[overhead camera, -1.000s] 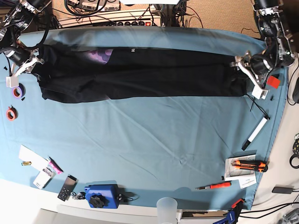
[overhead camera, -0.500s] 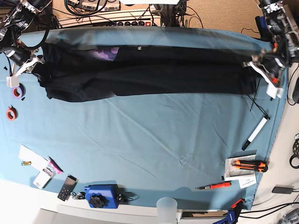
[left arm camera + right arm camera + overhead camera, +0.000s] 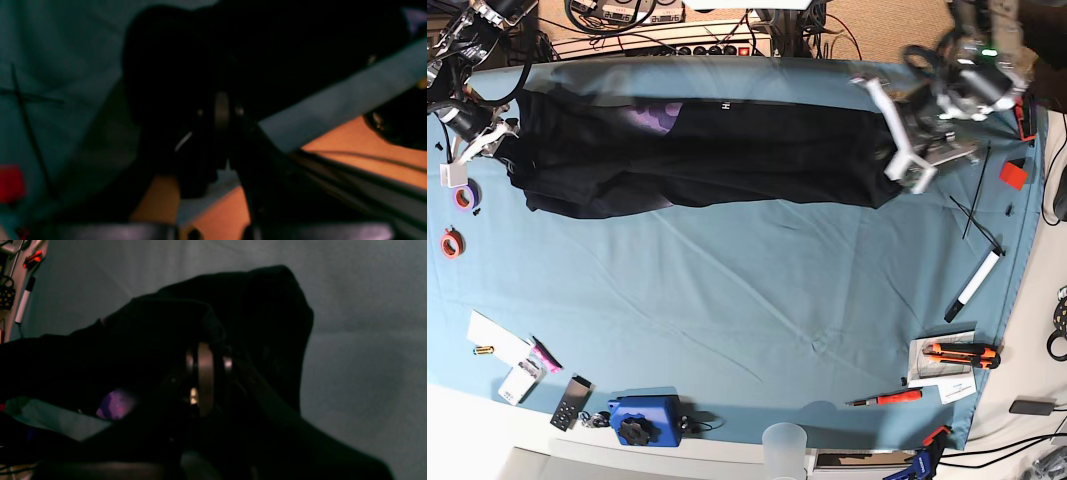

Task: Layout the t-shirt on the table in an organized manner, then fold the t-shirt properly
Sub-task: 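Release the strip end and move the left gripper to its middle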

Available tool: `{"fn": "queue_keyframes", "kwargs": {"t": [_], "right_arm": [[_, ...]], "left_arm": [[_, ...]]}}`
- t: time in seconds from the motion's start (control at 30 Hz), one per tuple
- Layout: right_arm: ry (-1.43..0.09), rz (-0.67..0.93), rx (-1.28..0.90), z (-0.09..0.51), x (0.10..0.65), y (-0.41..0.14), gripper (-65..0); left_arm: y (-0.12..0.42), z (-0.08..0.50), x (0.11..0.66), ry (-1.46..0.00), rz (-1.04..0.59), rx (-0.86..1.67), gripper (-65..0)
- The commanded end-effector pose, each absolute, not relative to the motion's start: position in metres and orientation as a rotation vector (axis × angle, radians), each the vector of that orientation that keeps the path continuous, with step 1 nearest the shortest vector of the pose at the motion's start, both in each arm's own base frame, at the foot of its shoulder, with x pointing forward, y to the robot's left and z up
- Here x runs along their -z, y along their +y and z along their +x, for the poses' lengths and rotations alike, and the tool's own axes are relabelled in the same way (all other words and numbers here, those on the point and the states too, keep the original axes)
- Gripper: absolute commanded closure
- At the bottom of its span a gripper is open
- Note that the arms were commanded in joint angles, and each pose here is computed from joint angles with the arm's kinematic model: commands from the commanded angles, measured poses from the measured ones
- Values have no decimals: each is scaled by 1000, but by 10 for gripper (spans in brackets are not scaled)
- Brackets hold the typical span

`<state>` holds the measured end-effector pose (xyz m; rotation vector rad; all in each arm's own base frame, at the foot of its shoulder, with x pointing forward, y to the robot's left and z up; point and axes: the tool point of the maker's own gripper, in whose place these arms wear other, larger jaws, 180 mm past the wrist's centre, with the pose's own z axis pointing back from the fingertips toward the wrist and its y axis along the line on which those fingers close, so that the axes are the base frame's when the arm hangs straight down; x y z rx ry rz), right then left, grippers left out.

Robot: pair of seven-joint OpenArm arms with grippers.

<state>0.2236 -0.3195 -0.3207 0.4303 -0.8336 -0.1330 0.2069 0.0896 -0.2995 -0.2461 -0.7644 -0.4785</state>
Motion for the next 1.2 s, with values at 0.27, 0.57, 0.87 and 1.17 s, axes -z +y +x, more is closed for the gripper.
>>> {"fn": "queue_keyframes", "kwargs": {"t": [0.27, 0.57, 0.87, 1.17], "right_arm": [[-918, 416, 107, 241, 297, -326, 0], [-917, 416, 107, 240, 297, -326, -67], [-1014, 519, 136, 229, 275, -324, -214], [-1229, 331, 209, 199, 210, -386, -214]], "left_arm": [[6, 227, 292, -882, -254, 585, 0], [-37, 224, 312, -822, -277, 648, 0], [-37, 225, 311, -833, -268, 652, 0], [-43, 230, 316, -829, -291, 653, 0]]}}
